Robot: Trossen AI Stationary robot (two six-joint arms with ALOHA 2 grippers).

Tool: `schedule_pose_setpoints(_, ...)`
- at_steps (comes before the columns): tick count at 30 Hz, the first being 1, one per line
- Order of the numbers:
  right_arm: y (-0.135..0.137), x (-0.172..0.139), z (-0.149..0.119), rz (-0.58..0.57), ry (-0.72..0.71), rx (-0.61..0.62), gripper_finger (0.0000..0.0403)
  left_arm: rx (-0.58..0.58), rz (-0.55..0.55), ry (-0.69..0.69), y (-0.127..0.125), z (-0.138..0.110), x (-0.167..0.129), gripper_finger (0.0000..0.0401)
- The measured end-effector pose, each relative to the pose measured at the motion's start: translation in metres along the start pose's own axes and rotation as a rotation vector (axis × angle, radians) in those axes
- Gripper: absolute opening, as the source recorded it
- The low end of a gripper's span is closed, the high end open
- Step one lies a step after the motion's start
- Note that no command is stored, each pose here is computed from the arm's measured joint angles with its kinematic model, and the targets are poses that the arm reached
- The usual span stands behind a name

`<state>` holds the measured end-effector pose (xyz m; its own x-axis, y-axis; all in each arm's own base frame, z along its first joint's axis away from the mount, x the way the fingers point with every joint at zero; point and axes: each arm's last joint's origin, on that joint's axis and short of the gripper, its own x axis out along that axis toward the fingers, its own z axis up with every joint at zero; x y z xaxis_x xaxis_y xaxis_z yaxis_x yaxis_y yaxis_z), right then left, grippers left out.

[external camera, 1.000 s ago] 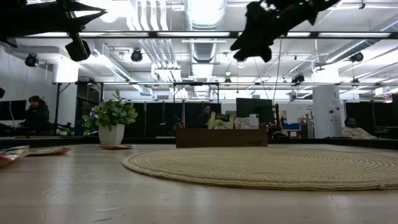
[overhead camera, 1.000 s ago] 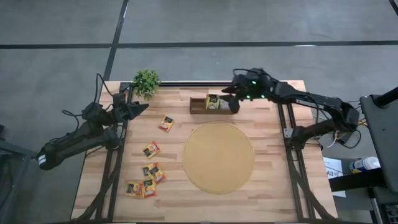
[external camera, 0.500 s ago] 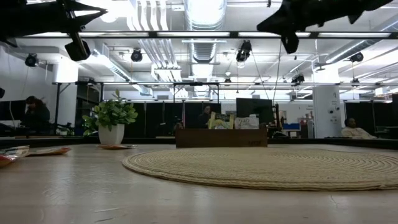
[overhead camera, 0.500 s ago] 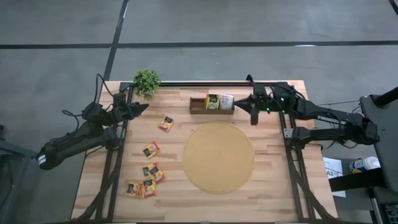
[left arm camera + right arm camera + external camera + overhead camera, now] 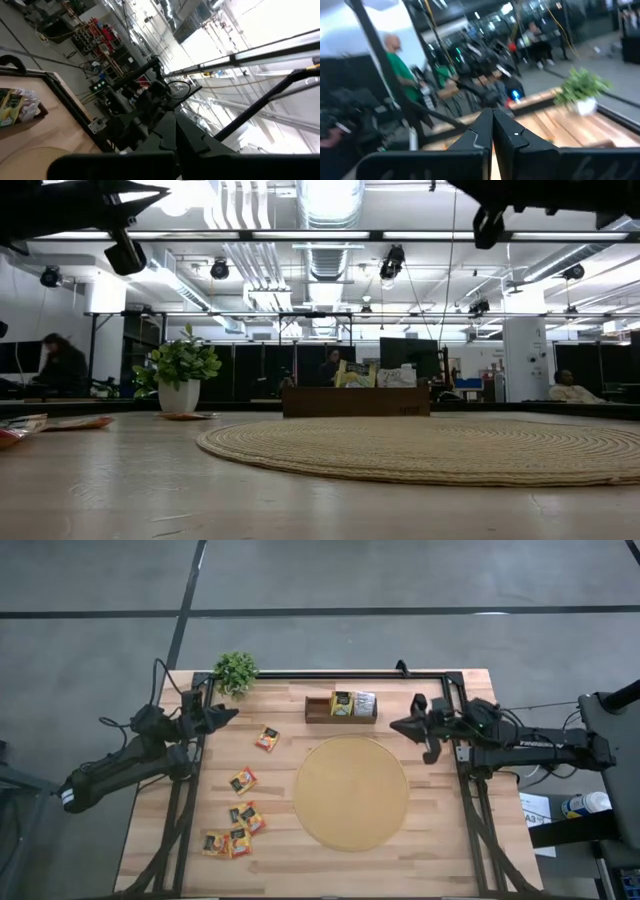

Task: Pick & Place Tea
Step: Put the orange tea bag into the left section of the wooden organizer

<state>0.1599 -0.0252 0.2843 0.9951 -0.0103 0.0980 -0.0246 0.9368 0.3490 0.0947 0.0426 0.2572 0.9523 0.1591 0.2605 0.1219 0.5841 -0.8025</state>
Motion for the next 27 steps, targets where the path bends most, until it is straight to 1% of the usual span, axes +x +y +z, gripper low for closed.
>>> schedule_pose_setpoints(3, 0.002, -0.009, -0.007, 0.054, -0.079, 0.004, 0.0008, 0.005, -0.005, 0.009, 0.000, 0.000, 0.000, 0.0000)
schedule_pose_setpoints(5, 0.002, -0.016, -0.014, 0.071, -0.104, 0.001, 0.0008, 0.010, -0.011, 0.019, 0.000, -0.001, 0.000, 0.0000)
schedule_pose_setpoints(8, 0.001, -0.027, -0.023, 0.050, -0.142, 0.007, 0.0008, 0.002, -0.016, 0.029, 0.000, -0.001, 0.000, 0.0000)
schedule_pose_setpoints(15, 0.004, -0.055, -0.025, 0.028, -0.347, 0.002, 0.0008, 0.005, -0.023, 0.042, -0.001, -0.001, 0.000, 0.0000)
schedule_pose_setpoints(18, 0.005, -0.064, -0.027, 0.033, -0.394, 0.001, 0.0008, 0.006, -0.023, 0.042, -0.001, -0.001, 0.000, 0.0000)
schedule_pose_setpoints(27, 0.005, -0.081, -0.029, 0.017, -0.496, -0.082, 0.0008, -0.007, -0.023, 0.042, -0.001, -0.001, 0.000, 0.0000)
